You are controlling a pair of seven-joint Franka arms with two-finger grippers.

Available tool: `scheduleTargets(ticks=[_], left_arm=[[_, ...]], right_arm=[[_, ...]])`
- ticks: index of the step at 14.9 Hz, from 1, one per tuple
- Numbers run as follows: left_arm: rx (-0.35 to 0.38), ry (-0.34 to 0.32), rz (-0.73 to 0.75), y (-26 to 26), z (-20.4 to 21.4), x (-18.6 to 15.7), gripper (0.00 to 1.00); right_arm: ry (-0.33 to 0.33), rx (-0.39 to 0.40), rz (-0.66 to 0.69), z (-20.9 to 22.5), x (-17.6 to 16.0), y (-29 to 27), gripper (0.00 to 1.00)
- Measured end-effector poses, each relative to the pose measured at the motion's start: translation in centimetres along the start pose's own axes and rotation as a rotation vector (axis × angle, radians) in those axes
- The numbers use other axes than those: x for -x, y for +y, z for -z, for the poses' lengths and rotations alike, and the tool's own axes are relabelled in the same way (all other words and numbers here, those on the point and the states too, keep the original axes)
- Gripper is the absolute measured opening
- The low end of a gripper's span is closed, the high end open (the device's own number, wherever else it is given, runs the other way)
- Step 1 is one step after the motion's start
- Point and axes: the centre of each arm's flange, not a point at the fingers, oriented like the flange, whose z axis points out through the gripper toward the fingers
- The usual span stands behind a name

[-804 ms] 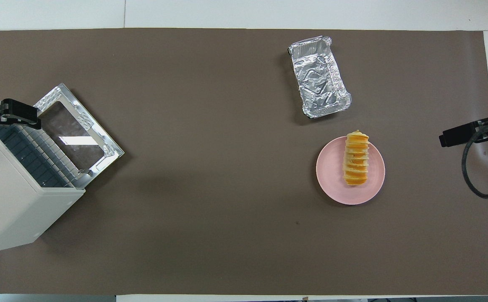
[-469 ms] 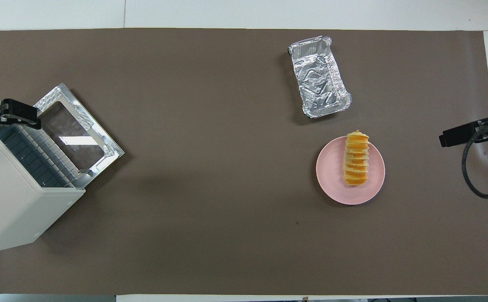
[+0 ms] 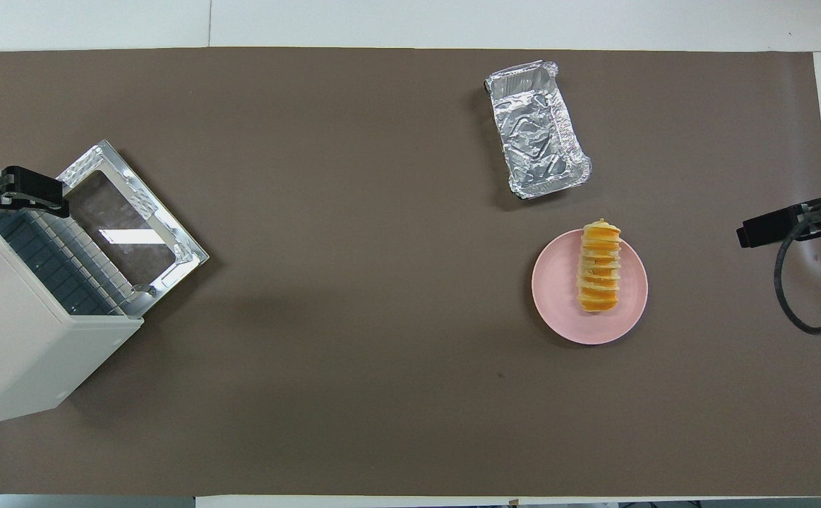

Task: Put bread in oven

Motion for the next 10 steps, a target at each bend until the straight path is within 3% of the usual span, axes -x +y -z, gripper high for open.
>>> scheduleTargets(ticks=[10], left_arm=[[0.0, 0.0, 0.0, 0.0, 0.0, 0.0, 1.0]], right_arm=[[0.073, 0.015, -0.138, -14.9, 1.4, -1.1, 1.0]])
